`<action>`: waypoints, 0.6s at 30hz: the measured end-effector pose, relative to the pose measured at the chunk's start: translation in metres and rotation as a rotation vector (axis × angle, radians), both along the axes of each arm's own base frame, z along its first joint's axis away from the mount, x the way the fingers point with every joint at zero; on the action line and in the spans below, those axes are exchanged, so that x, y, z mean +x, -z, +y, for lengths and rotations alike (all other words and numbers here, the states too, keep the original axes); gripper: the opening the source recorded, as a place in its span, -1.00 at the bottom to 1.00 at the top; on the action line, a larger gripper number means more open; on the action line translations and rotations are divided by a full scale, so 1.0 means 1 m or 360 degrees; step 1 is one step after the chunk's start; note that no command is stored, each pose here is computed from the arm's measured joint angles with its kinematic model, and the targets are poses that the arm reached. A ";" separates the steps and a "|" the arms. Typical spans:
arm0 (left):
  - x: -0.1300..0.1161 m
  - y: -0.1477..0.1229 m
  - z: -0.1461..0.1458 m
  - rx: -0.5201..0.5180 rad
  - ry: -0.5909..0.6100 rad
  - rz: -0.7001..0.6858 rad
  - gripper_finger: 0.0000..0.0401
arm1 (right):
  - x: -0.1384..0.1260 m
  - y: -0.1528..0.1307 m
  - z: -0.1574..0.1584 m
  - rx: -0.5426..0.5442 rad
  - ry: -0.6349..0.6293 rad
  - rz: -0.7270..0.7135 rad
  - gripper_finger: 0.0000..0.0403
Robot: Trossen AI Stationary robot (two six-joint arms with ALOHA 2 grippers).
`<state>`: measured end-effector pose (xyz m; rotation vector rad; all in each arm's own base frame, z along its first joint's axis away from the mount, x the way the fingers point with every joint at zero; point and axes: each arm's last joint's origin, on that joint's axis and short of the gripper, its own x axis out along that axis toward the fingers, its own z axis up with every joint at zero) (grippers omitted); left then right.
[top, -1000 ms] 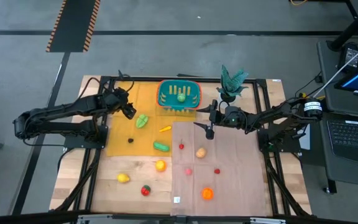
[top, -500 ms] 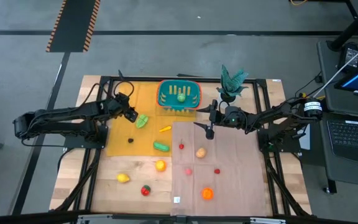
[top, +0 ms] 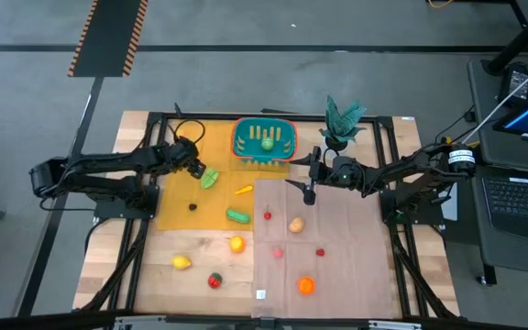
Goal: Pick and placing Produce into tupperware
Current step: Put the top red strawberry into the blue basket
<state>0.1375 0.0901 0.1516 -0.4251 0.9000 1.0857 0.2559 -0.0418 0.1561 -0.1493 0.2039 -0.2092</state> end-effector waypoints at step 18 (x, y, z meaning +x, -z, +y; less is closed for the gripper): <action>0.004 0.021 0.011 -0.0213 -0.0022 0.0065 0.18 | 0.000 0.000 0.000 0.0000 0.0000 0.0001 0.49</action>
